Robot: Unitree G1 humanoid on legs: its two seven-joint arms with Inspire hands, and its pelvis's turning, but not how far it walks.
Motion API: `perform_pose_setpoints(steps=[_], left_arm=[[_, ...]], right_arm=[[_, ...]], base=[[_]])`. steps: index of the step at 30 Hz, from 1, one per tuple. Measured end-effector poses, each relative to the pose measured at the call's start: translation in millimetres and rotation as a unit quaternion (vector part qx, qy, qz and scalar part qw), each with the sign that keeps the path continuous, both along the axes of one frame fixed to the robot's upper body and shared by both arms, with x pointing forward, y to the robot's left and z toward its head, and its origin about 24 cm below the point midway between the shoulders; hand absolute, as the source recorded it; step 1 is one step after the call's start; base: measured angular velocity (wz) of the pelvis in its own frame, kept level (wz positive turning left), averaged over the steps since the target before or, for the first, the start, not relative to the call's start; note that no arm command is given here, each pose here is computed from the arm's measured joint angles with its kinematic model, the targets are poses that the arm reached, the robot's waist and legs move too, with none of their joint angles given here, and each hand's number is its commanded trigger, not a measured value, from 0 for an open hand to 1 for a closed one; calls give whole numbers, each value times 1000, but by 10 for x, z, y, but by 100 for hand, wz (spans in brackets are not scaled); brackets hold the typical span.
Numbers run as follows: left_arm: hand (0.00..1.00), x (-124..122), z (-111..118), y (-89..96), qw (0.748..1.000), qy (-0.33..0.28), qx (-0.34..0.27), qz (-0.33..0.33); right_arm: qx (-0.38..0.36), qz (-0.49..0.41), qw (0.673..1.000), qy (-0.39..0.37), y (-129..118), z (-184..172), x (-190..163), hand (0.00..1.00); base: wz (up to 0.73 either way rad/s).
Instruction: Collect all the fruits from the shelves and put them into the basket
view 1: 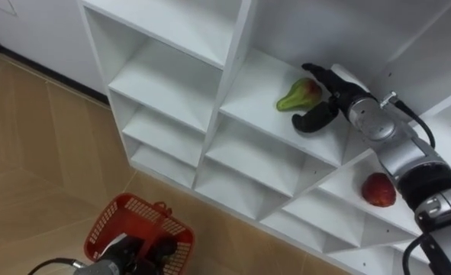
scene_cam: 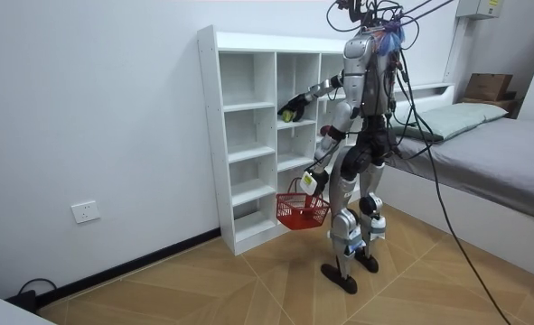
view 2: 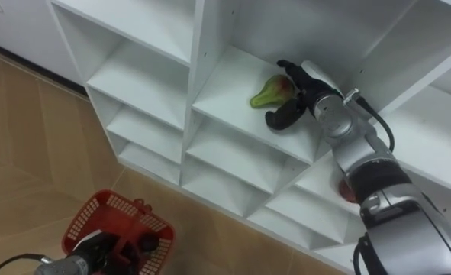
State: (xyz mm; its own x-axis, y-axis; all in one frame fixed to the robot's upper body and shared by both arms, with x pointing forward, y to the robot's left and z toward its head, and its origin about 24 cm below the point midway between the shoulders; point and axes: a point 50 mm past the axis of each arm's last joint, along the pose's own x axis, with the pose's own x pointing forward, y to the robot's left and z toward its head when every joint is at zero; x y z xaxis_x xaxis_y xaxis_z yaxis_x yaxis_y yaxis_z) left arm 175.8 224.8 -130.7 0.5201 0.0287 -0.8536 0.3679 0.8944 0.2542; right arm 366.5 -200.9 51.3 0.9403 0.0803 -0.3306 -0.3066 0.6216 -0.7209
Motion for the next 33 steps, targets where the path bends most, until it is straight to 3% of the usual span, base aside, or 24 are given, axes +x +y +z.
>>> perform_pose_setpoints(steps=[10, 12, 13, 33], left_arm=[[100, 8, 3, 0, 1000, 0, -1, -2], [100, 8, 4, 4, 1000, 0, -1, -2], [100, 8, 4, 4, 1000, 0, -1, -2], [100, 56, 22, -28, 1000, -10, 0, -22]], right_arm=[[3, 15, 1000, 16, 20, 2, 4, 2], [3, 15, 1000, 17, 21, 0, 3, 91], [3, 16, 1000, 18, 21, -1, 3, 100], [-14, -24, 998, -48, -22, 130, 78, 100]], base=[[0], [0], [0], [1]])
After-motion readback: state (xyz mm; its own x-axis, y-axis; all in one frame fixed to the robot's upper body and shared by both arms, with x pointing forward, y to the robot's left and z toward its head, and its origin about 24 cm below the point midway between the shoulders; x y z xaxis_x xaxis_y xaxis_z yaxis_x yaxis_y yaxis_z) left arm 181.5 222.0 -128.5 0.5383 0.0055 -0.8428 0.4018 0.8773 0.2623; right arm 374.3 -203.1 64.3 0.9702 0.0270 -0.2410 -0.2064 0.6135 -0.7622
